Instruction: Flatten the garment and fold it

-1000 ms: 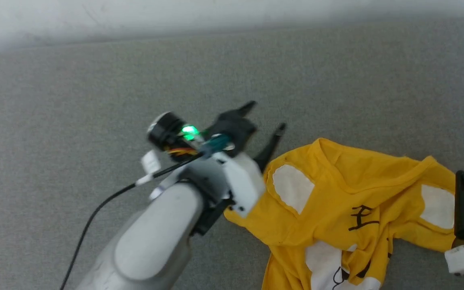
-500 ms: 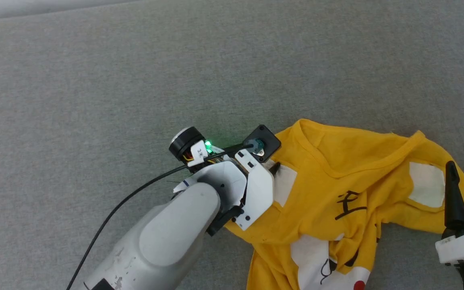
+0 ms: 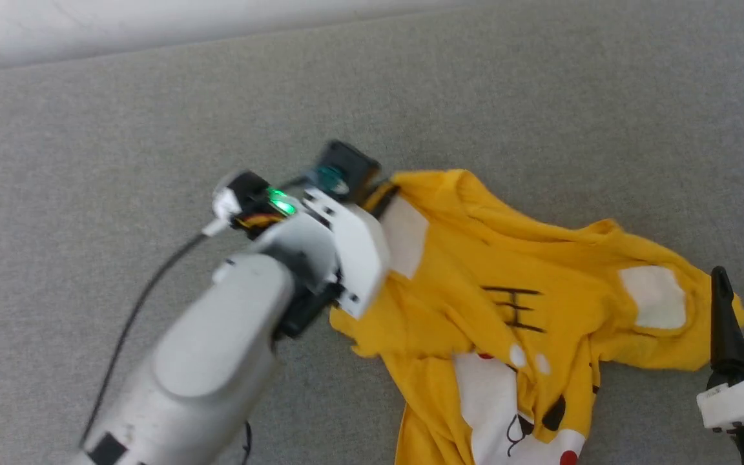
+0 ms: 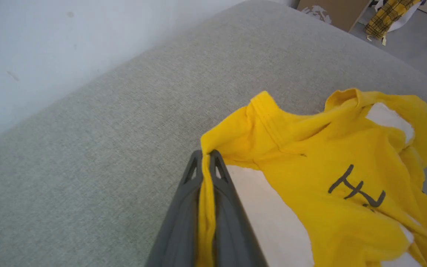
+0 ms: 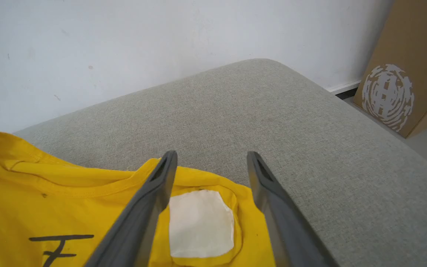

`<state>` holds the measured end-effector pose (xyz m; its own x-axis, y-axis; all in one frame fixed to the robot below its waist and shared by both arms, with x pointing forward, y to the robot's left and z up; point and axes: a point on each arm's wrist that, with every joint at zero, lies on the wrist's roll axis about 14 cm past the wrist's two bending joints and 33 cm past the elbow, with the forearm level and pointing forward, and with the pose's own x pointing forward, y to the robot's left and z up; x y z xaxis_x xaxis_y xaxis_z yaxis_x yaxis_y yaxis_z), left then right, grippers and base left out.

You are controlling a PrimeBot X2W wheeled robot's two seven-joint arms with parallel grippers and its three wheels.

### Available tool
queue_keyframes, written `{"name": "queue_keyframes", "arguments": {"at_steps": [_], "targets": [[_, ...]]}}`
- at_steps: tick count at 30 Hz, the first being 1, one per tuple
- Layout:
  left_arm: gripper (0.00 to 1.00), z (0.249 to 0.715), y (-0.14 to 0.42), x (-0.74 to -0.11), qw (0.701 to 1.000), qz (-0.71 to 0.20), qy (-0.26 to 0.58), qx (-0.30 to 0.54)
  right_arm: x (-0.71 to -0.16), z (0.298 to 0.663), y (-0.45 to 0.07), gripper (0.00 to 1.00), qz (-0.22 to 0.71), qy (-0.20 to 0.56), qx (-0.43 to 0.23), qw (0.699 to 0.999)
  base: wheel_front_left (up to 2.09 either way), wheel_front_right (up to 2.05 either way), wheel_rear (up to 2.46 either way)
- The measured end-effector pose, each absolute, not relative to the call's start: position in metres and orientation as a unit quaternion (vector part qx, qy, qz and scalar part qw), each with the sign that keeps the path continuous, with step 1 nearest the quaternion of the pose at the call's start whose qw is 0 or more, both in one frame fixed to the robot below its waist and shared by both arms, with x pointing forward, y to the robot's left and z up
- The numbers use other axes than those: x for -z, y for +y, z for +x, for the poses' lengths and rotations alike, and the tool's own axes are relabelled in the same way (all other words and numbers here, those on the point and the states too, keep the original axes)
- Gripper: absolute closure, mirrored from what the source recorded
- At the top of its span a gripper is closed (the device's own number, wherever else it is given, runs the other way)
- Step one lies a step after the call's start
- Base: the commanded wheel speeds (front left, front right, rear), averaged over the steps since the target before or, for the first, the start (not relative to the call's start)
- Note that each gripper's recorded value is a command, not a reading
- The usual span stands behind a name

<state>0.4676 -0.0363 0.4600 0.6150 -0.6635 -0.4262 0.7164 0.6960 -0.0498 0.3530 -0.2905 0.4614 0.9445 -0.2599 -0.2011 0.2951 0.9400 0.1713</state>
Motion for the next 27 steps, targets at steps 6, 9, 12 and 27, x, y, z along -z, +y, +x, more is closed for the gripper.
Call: {"name": "queue_keyframes", "arguments": {"at_steps": [6, 9, 12, 27], "targets": [[1.0, 0.511, 0.019, -0.511, 0.936, 0.059, 0.157, 0.309, -0.466, 0.351, -0.286, 0.0, 0.103, 0.084, 0.134, 0.982, 0.0, 0.0, 0.0], [1.0, 0.527, 0.042, -0.513, 0.947, 0.055, 0.152, 0.276, -0.46, 0.352, -0.284, 0.0, 0.108, 0.094, 0.132, 0.981, 0.0, 0.0, 0.0], [1.0, 0.544, 0.065, -0.504, 0.957, 0.063, 0.145, 0.242, -0.452, 0.354, -0.284, 0.0, 0.109, 0.105, 0.135, 0.979, 0.0, 0.0, 0.0], [0.0, 0.559, 0.065, -0.462, 0.968, -0.01, 0.145, 0.205, -0.435, 0.358, -0.288, 0.0, 0.111, 0.127, 0.145, 0.975, 0.0, 0.0, 0.0]]}}
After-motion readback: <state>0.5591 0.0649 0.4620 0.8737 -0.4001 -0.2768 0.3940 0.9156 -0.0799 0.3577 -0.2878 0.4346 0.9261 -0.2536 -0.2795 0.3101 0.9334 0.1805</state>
